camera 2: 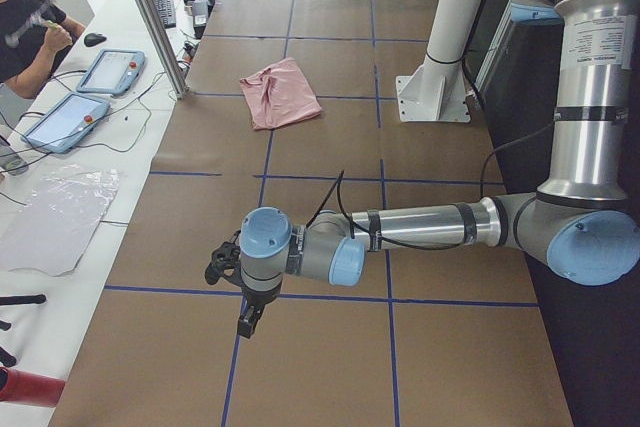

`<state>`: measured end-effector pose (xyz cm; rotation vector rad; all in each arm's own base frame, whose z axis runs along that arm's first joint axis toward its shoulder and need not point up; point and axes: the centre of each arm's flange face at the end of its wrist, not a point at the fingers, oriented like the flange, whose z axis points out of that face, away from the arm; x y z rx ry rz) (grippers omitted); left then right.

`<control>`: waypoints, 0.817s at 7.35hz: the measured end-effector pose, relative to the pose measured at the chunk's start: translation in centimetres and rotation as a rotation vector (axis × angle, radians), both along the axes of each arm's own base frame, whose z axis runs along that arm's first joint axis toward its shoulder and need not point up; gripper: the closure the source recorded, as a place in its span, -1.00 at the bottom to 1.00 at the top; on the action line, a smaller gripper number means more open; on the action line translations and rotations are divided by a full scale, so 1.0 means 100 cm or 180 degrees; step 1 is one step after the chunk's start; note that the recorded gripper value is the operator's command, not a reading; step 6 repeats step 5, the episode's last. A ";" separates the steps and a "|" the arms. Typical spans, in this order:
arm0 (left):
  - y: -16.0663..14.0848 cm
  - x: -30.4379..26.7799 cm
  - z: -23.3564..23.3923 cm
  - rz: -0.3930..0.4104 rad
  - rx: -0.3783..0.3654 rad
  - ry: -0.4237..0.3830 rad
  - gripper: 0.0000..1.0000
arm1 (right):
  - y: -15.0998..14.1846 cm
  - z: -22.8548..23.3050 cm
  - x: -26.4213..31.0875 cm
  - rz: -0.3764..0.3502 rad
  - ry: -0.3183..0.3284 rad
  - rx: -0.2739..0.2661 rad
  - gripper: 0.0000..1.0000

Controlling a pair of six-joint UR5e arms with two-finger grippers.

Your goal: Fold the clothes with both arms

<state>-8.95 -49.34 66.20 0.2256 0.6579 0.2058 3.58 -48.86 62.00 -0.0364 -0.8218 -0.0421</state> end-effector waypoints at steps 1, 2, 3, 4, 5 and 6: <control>0.005 0.001 -0.021 0.0004 -0.0145 0.0024 -1.00 | 0.003 0.002 0.003 0.0017 -0.0003 -0.0011 -1.00; 0.010 0.002 -0.032 0.0009 -0.0251 0.0045 -1.00 | 0.004 0.001 0.006 0.0037 -0.0007 -0.0009 -1.00; 0.012 0.002 -0.036 0.0016 -0.0304 0.0061 -1.00 | 0.004 0.001 0.008 0.0053 -0.0011 -0.0008 -1.00; 0.013 0.003 -0.037 0.0020 -0.0320 0.0067 -1.00 | 0.005 0.000 0.009 0.0063 -0.0012 -0.0006 -1.00; 0.013 0.002 -0.038 0.0021 -0.0326 0.0070 -1.00 | 0.005 0.000 0.010 0.0069 -0.0014 -0.0005 -1.00; 0.013 0.002 -0.038 0.0021 -0.0326 0.0070 -1.00 | 0.005 0.000 0.010 0.0069 -0.0014 -0.0005 -1.00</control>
